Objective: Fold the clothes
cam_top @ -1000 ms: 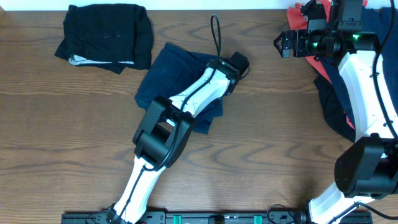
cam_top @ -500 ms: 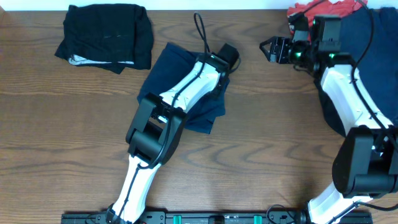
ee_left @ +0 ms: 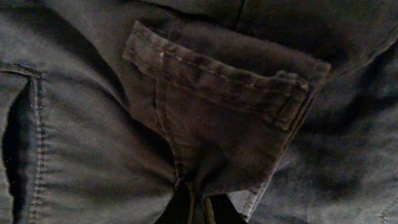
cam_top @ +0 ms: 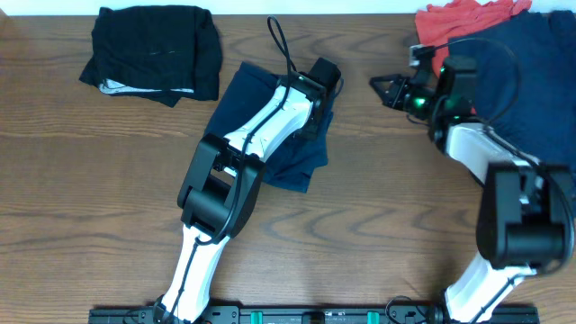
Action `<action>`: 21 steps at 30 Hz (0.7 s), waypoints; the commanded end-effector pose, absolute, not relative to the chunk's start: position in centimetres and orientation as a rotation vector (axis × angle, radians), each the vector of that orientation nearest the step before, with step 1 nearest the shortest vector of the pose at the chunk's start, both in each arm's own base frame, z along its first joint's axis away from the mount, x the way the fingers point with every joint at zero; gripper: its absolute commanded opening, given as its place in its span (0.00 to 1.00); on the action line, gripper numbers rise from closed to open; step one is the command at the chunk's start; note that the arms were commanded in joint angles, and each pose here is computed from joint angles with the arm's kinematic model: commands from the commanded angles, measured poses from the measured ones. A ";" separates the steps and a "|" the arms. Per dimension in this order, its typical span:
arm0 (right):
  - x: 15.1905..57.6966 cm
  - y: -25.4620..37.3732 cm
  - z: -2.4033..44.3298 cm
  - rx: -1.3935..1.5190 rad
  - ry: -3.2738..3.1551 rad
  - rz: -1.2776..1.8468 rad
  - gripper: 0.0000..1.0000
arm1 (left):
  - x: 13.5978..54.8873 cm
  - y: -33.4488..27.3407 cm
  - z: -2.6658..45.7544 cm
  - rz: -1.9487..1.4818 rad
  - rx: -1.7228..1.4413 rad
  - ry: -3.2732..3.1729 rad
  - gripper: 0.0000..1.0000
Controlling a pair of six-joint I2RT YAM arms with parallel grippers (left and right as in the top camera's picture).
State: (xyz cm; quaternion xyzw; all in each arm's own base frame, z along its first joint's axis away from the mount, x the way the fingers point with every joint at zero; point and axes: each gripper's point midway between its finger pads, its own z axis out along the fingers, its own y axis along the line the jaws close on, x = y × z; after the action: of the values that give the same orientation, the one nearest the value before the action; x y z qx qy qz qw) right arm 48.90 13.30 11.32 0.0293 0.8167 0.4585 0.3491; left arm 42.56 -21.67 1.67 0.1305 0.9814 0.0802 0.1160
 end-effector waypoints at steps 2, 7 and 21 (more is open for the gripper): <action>46.5 17.5 8.4 0.039 2.151 1.514 0.01 | 42.4 -22.4 2.8 0.148 0.341 2.873 0.06; 45.6 19.5 5.3 -0.036 2.152 1.618 0.01 | 42.5 -22.5 2.8 0.141 0.339 2.869 0.06; 44.6 22.5 2.3 -0.300 2.133 1.684 0.01 | 42.7 -22.6 2.8 0.136 0.337 2.861 0.06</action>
State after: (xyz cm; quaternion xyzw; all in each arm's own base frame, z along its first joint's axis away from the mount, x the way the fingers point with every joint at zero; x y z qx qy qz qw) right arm 45.14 21.73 3.10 -0.0786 0.7665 0.6053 0.2000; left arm 42.74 -22.27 1.65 0.1271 0.9825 0.0646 0.1199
